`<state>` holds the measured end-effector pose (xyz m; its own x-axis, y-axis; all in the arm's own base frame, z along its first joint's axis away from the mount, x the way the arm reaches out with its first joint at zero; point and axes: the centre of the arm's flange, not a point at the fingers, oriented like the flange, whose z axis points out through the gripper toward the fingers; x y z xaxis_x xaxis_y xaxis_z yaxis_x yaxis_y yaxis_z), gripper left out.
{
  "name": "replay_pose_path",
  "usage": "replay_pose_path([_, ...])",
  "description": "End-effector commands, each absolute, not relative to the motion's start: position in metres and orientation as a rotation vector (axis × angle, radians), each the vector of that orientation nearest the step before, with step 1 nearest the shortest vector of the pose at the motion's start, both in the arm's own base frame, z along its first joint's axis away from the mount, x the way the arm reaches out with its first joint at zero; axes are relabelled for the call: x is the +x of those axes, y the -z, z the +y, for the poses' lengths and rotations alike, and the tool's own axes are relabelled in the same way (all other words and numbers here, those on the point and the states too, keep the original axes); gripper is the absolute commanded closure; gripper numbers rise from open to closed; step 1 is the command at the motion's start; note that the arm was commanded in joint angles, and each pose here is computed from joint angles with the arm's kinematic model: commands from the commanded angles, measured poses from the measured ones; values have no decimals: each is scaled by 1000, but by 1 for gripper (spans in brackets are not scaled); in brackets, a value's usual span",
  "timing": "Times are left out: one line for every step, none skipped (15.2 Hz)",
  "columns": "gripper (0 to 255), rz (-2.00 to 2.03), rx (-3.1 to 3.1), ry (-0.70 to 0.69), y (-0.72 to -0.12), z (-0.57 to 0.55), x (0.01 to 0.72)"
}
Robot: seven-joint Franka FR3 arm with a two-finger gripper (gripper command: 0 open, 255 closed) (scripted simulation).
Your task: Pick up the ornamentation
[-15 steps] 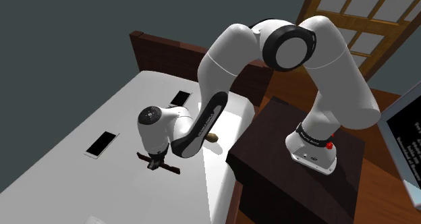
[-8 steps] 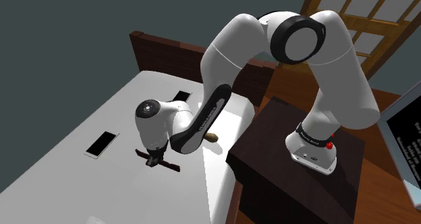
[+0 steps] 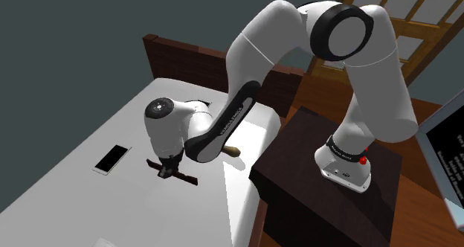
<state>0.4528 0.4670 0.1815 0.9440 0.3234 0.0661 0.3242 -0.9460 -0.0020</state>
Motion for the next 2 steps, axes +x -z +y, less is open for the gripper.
replay_pose_path([255,-514,-3085,101,-188,467,453])
replay_pose_path([255,-514,-3085,101,-188,467,453])
